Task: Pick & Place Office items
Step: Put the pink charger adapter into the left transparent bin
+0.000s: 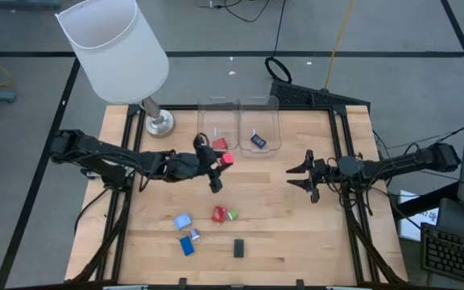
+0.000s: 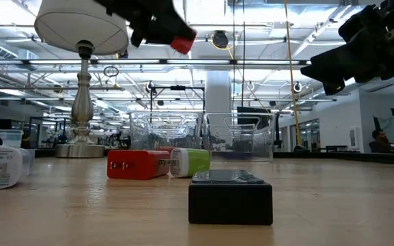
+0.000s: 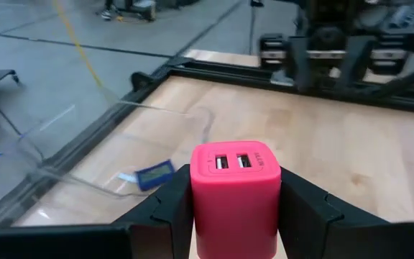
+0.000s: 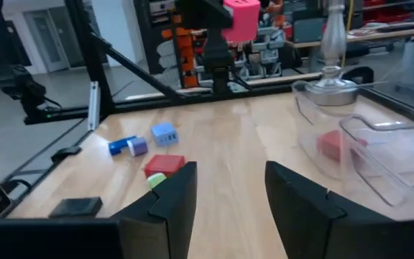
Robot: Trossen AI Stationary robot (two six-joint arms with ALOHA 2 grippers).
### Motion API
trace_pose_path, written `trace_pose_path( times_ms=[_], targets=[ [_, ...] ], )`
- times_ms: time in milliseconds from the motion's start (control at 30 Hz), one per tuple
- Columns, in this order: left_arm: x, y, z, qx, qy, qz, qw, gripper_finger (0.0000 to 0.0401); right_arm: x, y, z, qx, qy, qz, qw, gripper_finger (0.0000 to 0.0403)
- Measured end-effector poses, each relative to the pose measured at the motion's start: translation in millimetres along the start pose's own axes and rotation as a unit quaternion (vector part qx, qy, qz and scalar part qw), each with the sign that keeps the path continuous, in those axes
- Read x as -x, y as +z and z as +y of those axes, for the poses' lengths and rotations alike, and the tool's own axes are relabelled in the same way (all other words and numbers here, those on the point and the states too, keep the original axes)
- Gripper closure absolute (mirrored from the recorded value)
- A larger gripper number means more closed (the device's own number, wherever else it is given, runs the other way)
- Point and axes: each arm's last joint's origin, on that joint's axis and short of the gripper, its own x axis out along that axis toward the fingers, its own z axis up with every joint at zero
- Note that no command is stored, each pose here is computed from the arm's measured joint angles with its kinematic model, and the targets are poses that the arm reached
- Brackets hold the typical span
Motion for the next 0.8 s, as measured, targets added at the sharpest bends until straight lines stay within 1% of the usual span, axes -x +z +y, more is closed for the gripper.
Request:
trace_pose_path(
  times_ms=[100,200,333,433,500,600,700,800],
  targets=[
    [10,-16,20,0.012,0.004,-0.008,1.000,0.0249,2,-2,-2,0.001,-0.008,0.011,1.000,0.0248],
    [26,-25,38,0.024,-0.017,-0.033,0.999,0.0249,4,-2,-4,0.001,-0.014,0.016,1.000,0.0248],
    [43,-38,57,0.032,-0.039,-0.083,0.995,0.0248,6,-2,-6,0.001,-0.022,0.017,1.000,0.0248],
    [50,-49,70,0.055,-0.046,-0.124,0.990,0.0246,6,-1,-7,-0.001,-0.028,0.012,1.000,0.0248],
    [50,-57,79,0.076,-0.039,-0.137,0.987,0.0249,6,-1,-9,0.002,-0.033,0.011,0.999,0.0248],
    [48,-70,90,0.110,-0.023,-0.128,0.985,0.0249,6,0,-12,0.011,-0.045,0.007,0.999,0.0248],
    [43,-73,98,0.150,0.005,-0.126,0.981,0.0248,7,1,-15,0.014,-0.058,0.004,0.998,0.0249],
    [37,-79,102,0.171,0.032,-0.109,0.979,0.0239,7,2,-18,0.019,-0.071,0.002,0.997,0.0251]
  ],
)
